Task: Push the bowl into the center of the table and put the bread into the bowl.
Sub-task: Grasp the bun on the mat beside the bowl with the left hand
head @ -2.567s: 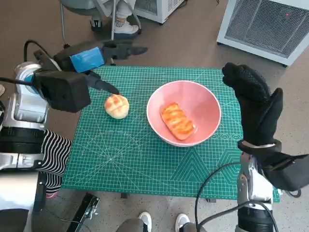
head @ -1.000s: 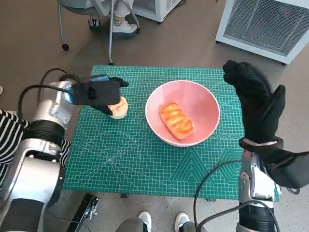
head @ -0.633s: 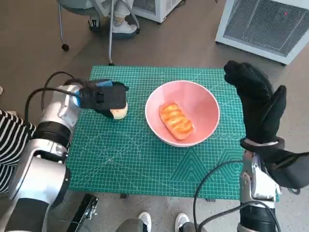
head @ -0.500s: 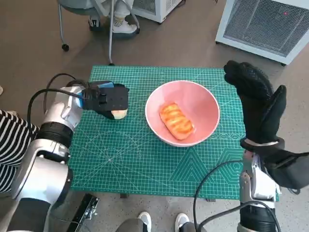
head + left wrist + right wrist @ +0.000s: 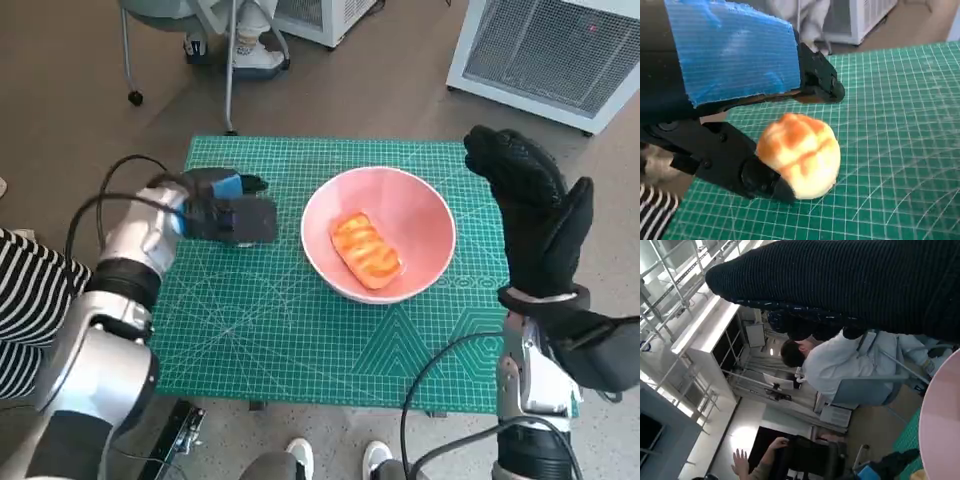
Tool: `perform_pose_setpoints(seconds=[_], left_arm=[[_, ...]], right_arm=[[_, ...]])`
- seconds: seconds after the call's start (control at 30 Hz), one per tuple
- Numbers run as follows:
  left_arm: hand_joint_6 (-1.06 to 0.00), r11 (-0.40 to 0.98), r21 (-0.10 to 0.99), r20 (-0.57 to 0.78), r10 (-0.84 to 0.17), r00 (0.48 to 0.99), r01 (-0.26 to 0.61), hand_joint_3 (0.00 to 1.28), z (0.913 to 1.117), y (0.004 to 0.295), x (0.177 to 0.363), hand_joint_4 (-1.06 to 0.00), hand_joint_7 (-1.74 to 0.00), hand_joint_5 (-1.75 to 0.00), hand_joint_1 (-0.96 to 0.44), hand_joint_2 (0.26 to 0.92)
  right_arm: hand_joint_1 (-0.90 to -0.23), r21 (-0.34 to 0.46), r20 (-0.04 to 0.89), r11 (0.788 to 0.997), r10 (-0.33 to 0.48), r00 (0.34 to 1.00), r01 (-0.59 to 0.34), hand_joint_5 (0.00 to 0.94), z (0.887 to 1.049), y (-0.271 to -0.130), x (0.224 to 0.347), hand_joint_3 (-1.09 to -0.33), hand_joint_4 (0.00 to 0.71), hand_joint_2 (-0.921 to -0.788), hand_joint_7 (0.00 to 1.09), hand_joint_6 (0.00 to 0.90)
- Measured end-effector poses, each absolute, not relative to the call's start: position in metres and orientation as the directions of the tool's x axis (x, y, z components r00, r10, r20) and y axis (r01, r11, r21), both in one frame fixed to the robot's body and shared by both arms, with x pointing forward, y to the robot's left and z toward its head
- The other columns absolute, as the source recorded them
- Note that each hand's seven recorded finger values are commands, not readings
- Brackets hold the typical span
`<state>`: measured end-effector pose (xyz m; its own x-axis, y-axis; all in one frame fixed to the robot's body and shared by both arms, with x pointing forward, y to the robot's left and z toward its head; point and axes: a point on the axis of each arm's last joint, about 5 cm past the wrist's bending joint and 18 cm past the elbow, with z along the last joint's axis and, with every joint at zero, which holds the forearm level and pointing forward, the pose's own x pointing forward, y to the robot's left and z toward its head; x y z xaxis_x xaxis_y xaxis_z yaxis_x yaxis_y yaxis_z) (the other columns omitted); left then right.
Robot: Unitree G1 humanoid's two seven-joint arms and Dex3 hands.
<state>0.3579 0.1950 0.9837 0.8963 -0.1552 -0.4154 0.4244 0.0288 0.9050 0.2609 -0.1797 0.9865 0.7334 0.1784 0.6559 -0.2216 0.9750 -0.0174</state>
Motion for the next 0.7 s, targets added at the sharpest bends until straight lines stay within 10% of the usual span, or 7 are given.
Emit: perform_pose_setpoints(seconds=[0.1,0.2,0.37,0.7], left_arm=[[-0.82,0.007,0.908,-0.412,-0.152,0.898,0.418,0.06,0.9805,0.1949,0.3569,-0.74,-0.12,-0.68,0.19,0.89],[-0.61,-0.007,0.912,-0.406,-0.149,0.902,0.41,0.1,0.9801,0.1947,0.3568,-0.71,-0.89,-1.01,0.06,0.911],[-0.56,-0.026,0.913,-0.407,-0.146,0.902,0.408,0.1,0.9791,0.1946,0.3565,-0.7,-1.16,-1.15,0.01,0.919],[-0.58,-0.043,0.909,-0.416,-0.138,0.899,0.414,0.08,0.978,0.1956,0.3561,-0.7,-1.18,-1.17,0.0,0.92]], right_arm=[[-0.713,-0.019,0.656,0.975,0.178,0.733,-0.22,0.0,0.9866,-0.1802,0.2606,-0.667,0.195,-0.921,0.4,0.122],[-0.713,-0.019,0.657,0.976,0.177,0.733,-0.219,0.0,0.9868,-0.1802,0.2605,-0.667,0.193,-0.921,0.4,0.122],[-0.712,-0.022,0.656,0.976,0.177,0.733,-0.216,0.0,0.9868,-0.1801,0.2604,-0.666,0.193,-0.921,0.4,0.122],[-0.71,-0.024,0.657,0.977,0.175,0.733,-0.212,0.0,0.9868,-0.1801,0.2604,-0.665,0.193,-0.921,0.4,0.124]])
